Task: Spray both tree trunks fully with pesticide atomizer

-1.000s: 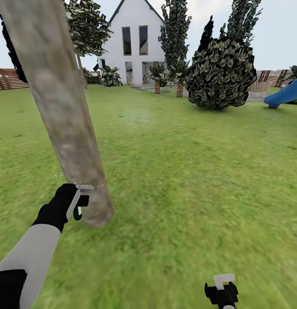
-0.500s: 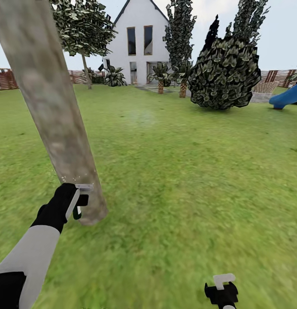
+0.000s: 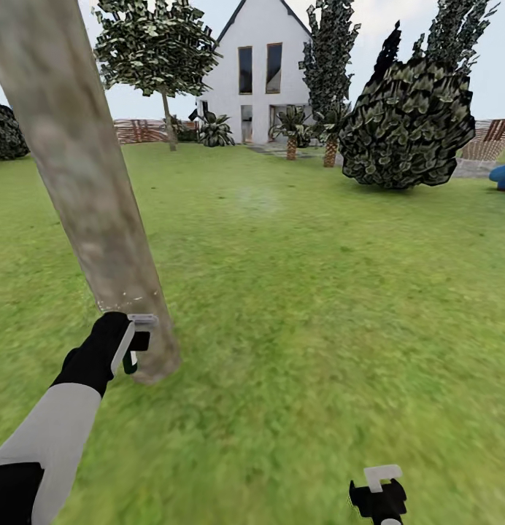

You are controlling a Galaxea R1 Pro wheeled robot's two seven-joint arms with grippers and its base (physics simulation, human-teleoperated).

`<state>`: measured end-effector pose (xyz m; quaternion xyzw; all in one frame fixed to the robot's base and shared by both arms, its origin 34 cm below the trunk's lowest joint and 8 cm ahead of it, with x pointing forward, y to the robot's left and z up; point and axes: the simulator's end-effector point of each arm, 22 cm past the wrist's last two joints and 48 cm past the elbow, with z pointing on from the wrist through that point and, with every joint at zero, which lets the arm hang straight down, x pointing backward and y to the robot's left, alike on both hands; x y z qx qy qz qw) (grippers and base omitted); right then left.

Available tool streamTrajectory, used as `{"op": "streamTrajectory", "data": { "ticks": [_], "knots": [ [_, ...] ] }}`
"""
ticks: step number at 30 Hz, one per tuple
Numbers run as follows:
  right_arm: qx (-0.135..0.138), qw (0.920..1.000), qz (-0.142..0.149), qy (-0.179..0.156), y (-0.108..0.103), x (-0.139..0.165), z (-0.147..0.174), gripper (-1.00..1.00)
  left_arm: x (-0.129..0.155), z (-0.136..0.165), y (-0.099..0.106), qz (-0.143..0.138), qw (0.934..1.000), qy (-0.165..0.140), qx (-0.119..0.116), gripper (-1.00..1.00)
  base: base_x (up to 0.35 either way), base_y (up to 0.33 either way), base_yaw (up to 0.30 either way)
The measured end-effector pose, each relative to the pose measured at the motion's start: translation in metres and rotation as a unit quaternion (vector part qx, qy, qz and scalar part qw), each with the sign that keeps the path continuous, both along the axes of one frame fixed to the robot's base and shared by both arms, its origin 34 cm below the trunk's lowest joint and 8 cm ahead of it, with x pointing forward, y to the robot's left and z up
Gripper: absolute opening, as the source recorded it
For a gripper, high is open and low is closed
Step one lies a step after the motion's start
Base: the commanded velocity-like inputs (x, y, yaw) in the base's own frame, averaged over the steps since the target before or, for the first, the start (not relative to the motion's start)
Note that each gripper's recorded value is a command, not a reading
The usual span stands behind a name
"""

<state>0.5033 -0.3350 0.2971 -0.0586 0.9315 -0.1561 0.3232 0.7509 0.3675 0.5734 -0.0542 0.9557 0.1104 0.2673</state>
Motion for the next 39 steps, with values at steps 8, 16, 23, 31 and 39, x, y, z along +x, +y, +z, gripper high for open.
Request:
{"op": "streamTrajectory", "data": {
  "ticks": [8, 16, 23, 31, 39],
  "knots": [
    [0.003, 1.0000, 0.001, 0.000, 0.004, 0.000, -0.001, 1.00, -0.002, -0.001, 0.005, 0.002, 1.0000, 0.002, 0.003, -1.00, 0.093, -0.263, 0.062],
    [0.004, 1.0000, 0.001, 0.000, 0.006, 0.000, -0.001, 1.00, -0.004, -0.004, 0.010, 0.005, 0.9999, 0.007, 0.007, -1.00, 0.001, -0.272, 0.273],
    [0.004, 1.0000, 0.001, 0.000, 0.006, 0.000, 0.000, 1.00, -0.016, -0.013, 0.031, 0.015, 0.9996, 0.018, 0.017, -1.00, 0.141, -0.239, 0.278],
    [0.004, 1.0000, 0.001, 0.000, 0.006, 0.000, -0.001, 1.00, -0.024, -0.026, 0.026, 0.012, 0.9995, 0.026, 0.014, -1.00, 0.198, -0.212, 0.192],
    [0.004, 1.0000, 0.001, 0.000, 0.005, 0.000, -0.001, 1.00, -0.026, -0.029, 0.024, 0.011, 0.9995, 0.028, 0.014, -1.00, 0.012, -0.274, 0.003]
  ]
}}
